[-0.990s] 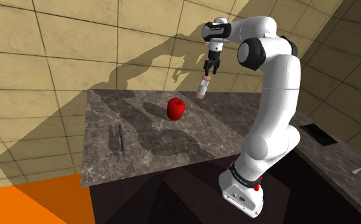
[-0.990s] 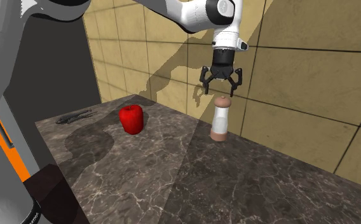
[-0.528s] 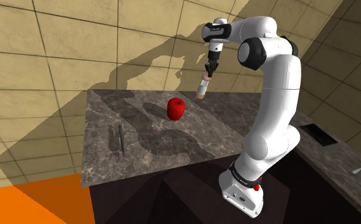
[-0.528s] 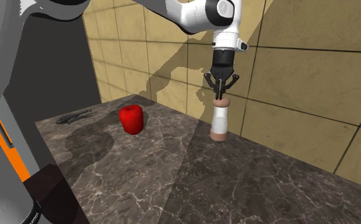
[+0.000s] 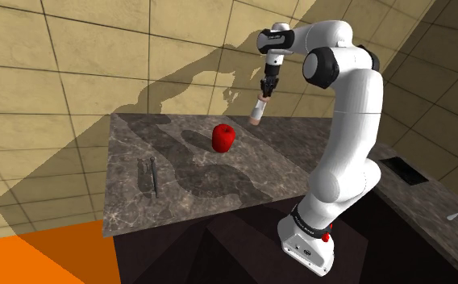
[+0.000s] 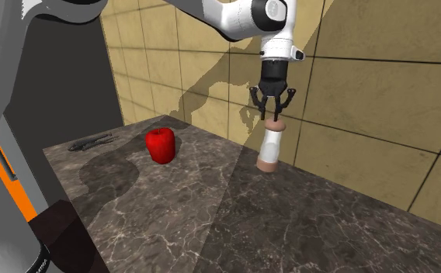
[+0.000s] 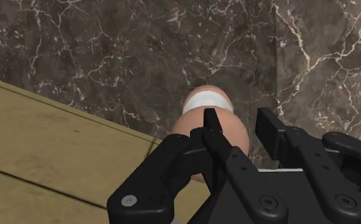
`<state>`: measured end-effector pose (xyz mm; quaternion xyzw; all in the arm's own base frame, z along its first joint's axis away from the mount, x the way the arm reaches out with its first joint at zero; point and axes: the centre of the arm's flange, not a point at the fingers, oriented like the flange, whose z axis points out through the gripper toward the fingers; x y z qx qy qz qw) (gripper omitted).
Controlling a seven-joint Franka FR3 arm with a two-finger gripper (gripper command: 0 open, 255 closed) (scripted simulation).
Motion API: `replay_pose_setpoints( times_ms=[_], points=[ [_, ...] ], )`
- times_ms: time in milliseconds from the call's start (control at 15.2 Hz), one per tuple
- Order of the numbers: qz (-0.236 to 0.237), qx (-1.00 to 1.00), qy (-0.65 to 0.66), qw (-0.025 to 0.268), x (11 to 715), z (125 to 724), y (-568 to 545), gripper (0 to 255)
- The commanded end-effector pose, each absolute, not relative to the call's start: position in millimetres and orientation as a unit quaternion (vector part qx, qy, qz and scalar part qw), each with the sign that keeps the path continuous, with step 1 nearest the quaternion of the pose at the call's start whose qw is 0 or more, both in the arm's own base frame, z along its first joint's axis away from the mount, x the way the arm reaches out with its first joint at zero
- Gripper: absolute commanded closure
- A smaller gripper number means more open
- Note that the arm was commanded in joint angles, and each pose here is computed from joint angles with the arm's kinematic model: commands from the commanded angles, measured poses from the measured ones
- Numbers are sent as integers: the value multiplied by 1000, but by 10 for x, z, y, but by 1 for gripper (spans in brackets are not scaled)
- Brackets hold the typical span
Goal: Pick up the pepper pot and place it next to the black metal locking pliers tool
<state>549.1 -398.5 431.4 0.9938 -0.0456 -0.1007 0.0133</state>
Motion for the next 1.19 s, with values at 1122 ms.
replay_pose_setpoints(
  times_ms=[1122],
  points=[
    [30,997,-63,27,5514,3957,-4062,0]
  ],
)
